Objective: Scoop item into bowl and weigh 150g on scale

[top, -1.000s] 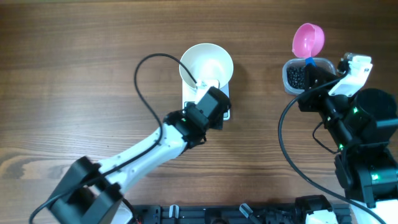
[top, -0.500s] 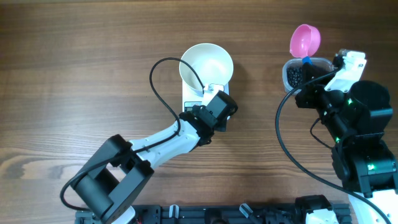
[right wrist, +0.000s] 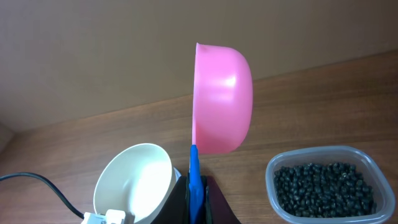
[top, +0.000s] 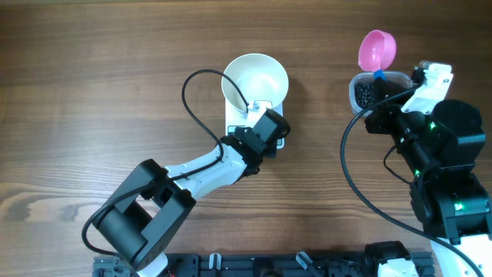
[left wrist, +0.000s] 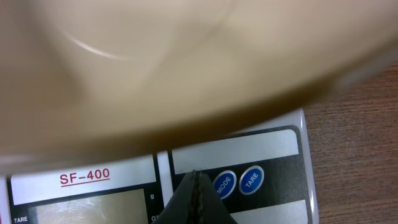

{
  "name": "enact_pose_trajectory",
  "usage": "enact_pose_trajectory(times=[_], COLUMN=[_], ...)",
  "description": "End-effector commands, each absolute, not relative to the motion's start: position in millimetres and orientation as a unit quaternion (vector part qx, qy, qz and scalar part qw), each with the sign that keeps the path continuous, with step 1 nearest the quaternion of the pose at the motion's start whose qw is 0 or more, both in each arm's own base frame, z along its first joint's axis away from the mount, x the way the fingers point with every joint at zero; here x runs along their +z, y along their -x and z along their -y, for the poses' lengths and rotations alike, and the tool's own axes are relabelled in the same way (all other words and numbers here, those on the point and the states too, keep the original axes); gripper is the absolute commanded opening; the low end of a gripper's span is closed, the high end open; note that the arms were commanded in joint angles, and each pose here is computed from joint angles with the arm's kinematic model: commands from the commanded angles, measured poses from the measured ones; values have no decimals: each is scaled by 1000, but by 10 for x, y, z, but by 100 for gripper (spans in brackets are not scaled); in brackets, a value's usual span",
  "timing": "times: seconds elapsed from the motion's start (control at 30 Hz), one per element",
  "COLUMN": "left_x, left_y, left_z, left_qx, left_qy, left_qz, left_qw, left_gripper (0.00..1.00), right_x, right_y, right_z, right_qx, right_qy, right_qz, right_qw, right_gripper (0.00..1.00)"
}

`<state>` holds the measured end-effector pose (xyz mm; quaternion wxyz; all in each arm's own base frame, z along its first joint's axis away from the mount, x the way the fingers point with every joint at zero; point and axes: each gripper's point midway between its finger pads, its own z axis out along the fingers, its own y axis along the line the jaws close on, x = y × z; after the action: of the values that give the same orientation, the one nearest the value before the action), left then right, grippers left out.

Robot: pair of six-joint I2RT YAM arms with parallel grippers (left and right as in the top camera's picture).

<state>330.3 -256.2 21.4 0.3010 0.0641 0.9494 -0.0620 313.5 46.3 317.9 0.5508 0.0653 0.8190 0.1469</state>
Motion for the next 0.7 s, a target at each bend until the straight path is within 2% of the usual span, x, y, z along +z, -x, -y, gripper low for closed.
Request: enact_pose_trajectory(times=[0.0, 0.67], left_x=[118, -122], left_y=[-3331, -3268], left_z=[2477, 2427], left_qx=[-42, -24], left_qy=[-65, -72], left_qz=[-951, -959], left_qw=[298, 273], left_gripper=[4, 4], right_x=[3311, 3310], right_y=[-3143, -3142], right_z=[-414, -415], right_qx=[138, 140], right_qy=[-70, -71], right_qz=[-810, -810], right_qw=[566, 565], right_gripper=[4, 4])
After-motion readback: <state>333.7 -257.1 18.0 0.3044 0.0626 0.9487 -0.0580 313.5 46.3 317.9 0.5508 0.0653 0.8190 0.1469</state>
